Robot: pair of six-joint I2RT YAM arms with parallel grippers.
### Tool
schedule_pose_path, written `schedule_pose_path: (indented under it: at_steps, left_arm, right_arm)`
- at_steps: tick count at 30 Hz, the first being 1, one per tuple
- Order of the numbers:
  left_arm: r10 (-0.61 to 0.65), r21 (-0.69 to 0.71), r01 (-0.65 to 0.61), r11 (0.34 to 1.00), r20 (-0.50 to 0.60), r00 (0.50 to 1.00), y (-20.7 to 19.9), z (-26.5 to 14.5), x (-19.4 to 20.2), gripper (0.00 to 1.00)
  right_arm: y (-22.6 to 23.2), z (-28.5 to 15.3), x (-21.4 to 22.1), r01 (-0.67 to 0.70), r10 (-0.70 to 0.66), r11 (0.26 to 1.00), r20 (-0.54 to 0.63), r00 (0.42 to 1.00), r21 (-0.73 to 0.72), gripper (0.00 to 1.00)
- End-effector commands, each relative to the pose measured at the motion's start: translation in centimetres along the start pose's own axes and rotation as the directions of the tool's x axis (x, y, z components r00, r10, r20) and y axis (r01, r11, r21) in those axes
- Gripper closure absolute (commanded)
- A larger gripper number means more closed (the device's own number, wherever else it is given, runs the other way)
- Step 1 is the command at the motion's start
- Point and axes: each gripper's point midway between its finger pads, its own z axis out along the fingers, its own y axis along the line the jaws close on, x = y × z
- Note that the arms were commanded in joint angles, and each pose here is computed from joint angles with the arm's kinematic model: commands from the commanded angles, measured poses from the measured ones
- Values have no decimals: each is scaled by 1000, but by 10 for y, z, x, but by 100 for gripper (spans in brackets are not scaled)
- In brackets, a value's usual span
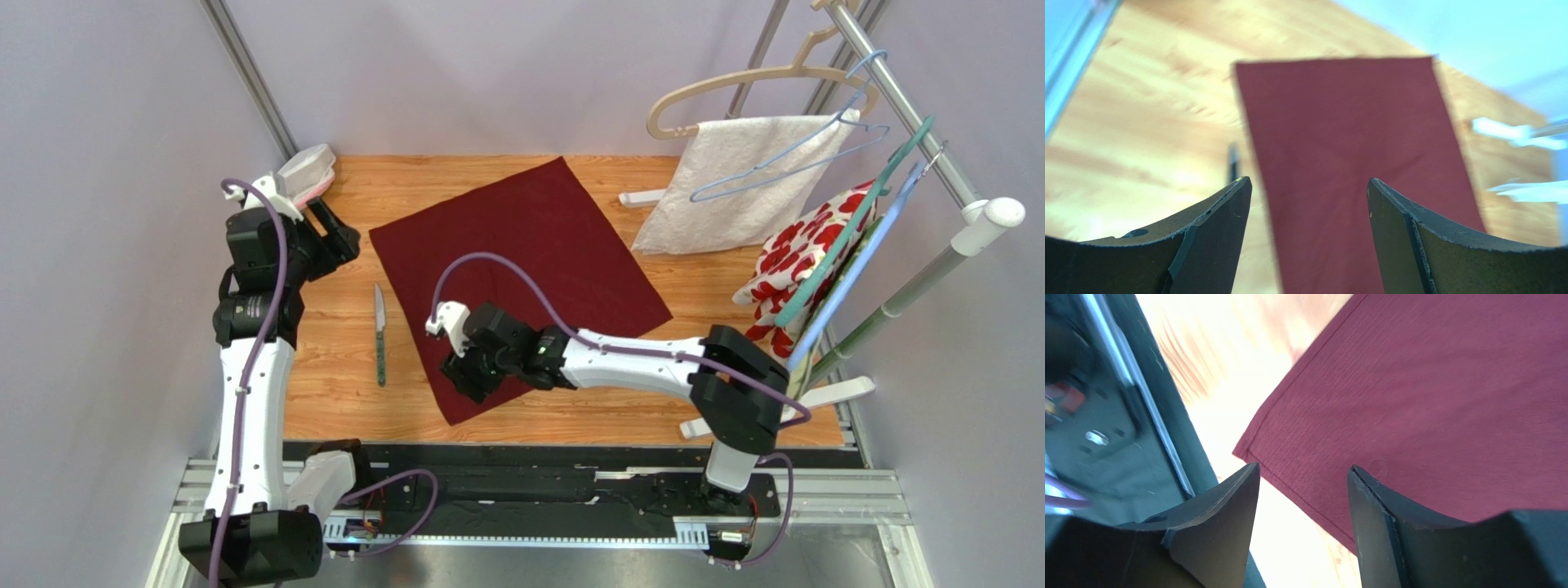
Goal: Fold the napkin, place the utensils inside, and roll it up
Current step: Fold the napkin
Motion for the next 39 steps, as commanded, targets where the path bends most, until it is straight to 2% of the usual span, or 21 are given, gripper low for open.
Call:
schedule_pose_path:
  at_steps: [1, 8, 18, 39]
  left_arm:
    - [41, -108, -59, 992, -158, 987, 50, -8, 40, 22]
    - [35, -116, -55, 992, -163, 986, 72, -4, 46, 22]
    - [37, -120, -54, 991, -145, 989, 73, -11, 49, 22]
    - [40, -103, -54, 993, -134, 990, 69, -13, 48, 22]
  right_arm:
    - [0, 21, 4, 136, -136, 987, -12, 991, 85, 43]
    - [44, 42, 21, 303, -299, 951, -84, 951, 52, 44]
    - [66, 55, 44, 398, -386, 916, -144, 911, 62, 48]
    - [56, 69, 68, 390, -363, 916, -225, 904, 90, 58]
